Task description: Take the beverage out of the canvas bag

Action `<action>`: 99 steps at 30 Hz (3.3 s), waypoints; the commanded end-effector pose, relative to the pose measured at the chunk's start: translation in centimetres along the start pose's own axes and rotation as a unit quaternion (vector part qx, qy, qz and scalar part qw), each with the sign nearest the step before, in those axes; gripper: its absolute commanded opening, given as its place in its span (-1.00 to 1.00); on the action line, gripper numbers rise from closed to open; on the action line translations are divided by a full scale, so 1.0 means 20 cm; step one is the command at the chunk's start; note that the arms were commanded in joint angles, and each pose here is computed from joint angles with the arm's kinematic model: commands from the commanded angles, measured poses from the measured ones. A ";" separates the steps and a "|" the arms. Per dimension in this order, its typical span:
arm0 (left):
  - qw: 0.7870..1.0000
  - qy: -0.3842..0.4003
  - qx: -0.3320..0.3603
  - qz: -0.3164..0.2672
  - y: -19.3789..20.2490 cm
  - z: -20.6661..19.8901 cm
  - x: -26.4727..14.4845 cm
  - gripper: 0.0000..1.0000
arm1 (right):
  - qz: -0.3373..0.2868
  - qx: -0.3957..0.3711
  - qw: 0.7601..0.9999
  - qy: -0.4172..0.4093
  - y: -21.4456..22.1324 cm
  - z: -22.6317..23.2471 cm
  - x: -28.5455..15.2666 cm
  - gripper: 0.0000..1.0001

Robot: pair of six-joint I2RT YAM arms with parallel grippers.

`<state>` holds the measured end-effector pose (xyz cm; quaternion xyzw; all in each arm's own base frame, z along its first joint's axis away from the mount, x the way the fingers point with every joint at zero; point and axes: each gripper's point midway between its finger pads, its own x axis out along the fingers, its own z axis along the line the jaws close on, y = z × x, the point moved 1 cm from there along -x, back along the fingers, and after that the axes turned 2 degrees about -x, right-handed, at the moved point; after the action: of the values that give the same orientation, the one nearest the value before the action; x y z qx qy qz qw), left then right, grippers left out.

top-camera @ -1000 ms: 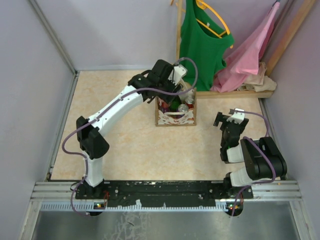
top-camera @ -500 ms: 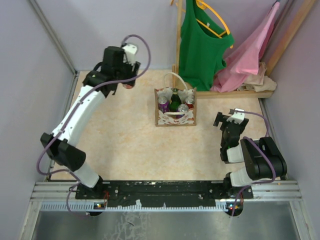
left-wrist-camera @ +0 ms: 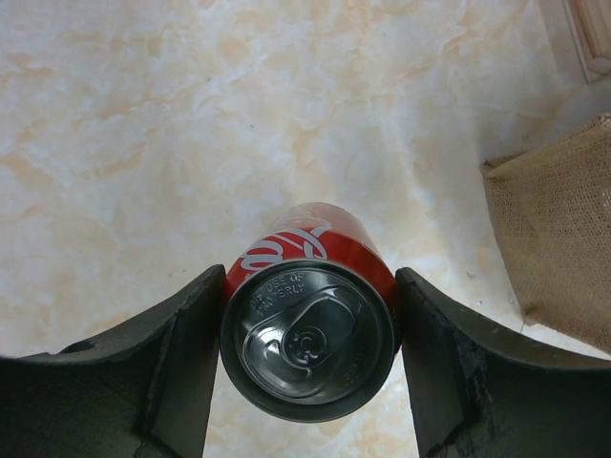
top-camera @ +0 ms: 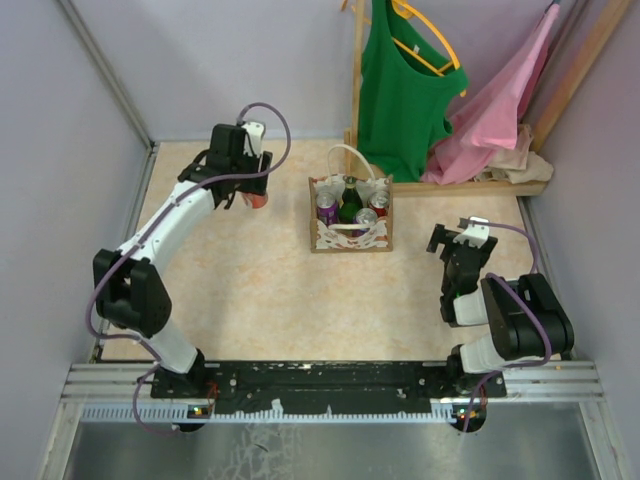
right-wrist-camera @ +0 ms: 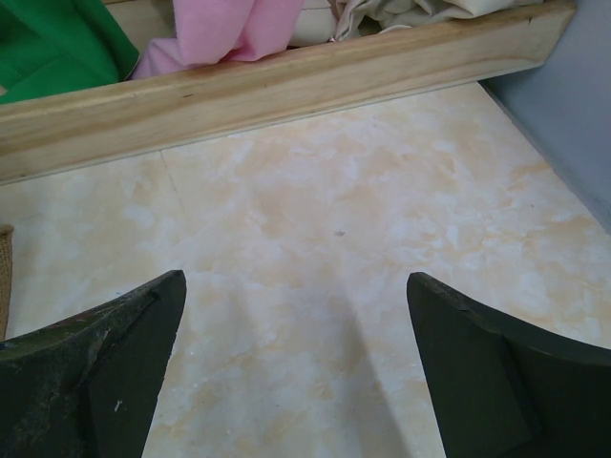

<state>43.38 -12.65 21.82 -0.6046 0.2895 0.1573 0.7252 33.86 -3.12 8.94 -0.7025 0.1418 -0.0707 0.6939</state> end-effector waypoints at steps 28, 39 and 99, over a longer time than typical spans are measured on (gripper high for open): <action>0.996 0.069 -0.045 0.017 0.14 -0.20 0.42 -0.48 | -0.034 0.013 0.999 0.002 -0.10 0.00 0.03 0.98; 0.997 0.065 -0.040 0.032 0.18 -0.20 0.44 0.77 | -0.034 0.013 0.999 0.002 -0.10 0.00 0.03 0.98; 0.958 0.281 0.054 -0.037 -0.10 -1.45 -0.07 -0.26 | -0.035 0.014 0.999 0.003 -0.10 0.00 0.03 0.98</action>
<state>37.21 -40.54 20.08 -0.5819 0.4677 -0.0669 0.6620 33.86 -3.12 8.94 -0.7025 0.1418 -0.0707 0.6939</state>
